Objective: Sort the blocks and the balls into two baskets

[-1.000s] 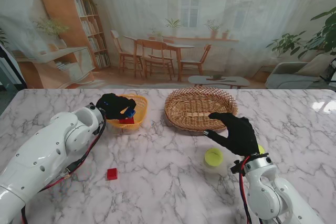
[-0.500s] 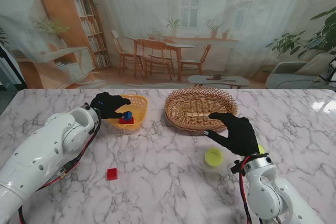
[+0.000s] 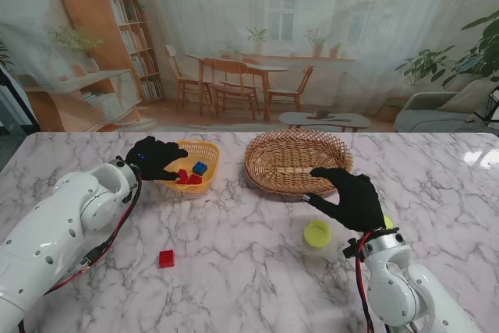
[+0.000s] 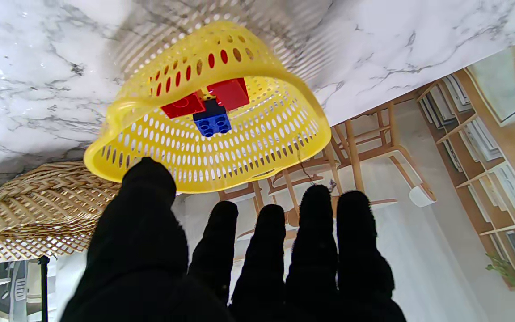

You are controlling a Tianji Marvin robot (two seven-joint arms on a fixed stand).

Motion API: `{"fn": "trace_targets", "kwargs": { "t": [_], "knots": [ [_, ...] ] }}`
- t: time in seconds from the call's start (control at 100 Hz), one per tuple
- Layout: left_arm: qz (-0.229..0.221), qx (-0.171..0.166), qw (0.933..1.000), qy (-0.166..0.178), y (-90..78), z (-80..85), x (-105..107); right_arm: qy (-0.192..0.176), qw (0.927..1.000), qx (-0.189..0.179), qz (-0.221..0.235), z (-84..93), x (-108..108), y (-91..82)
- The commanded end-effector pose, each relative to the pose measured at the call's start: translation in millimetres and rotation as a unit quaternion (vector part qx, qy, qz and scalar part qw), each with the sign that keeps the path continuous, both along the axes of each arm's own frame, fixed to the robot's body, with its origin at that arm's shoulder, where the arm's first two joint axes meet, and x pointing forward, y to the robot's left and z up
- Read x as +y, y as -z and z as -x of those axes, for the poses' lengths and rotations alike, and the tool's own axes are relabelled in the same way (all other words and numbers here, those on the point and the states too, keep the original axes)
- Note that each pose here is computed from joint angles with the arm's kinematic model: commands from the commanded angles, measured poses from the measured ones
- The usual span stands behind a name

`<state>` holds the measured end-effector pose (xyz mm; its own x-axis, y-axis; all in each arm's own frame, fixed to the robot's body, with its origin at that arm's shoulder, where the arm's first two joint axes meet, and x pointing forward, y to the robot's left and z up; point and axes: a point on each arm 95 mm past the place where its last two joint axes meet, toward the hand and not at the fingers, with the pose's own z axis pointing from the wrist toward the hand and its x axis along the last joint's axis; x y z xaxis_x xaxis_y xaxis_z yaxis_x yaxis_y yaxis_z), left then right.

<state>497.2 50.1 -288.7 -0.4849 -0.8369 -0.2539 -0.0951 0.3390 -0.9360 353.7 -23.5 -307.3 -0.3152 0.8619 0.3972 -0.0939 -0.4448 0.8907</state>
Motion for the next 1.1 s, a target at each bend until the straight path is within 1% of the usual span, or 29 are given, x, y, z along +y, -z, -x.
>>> {"fn": "trace_targets", "kwargs": {
  "t": [0.0,0.07,0.23,0.38,0.58,0.71,0.83,0.96,1.09],
  "knots": [
    [-0.002,0.005,1.0,0.007,3.6,5.7,-1,0.004,1.0,0.004,0.0,0.6,-1,2.1],
    [0.0,0.002,0.9999,0.014,1.9,12.1,0,0.004,1.0,0.004,0.0,0.9,-1,2.1],
    [-0.021,-0.005,0.9992,0.035,-3.2,30.2,6,0.005,1.0,0.002,-0.001,1.6,-2,1.8],
    [-0.007,-0.016,0.9987,0.048,-3.7,49.4,15,0.006,1.0,0.002,-0.002,1.8,-2,1.8],
    [-0.015,-0.034,0.997,0.067,-4.3,77.2,30,0.008,1.0,0.002,-0.002,2.1,-3,1.8],
    [-0.017,-0.039,0.997,0.065,-1.2,94.1,40,0.009,1.0,0.001,-0.001,2.2,-3,1.7],
    [-0.013,-0.038,0.9974,0.059,5.2,107.8,46,0.009,1.0,0.001,0.0,2.0,-3,1.9],
    [-0.01,-0.036,0.9976,0.057,12.1,120.8,49,0.009,1.0,0.002,0.001,1.7,-3,2.2],
    [-0.007,-0.026,0.9981,0.055,19.2,129.8,47,0.009,1.0,0.002,0.001,1.5,-3,2.4]
  ]
}}
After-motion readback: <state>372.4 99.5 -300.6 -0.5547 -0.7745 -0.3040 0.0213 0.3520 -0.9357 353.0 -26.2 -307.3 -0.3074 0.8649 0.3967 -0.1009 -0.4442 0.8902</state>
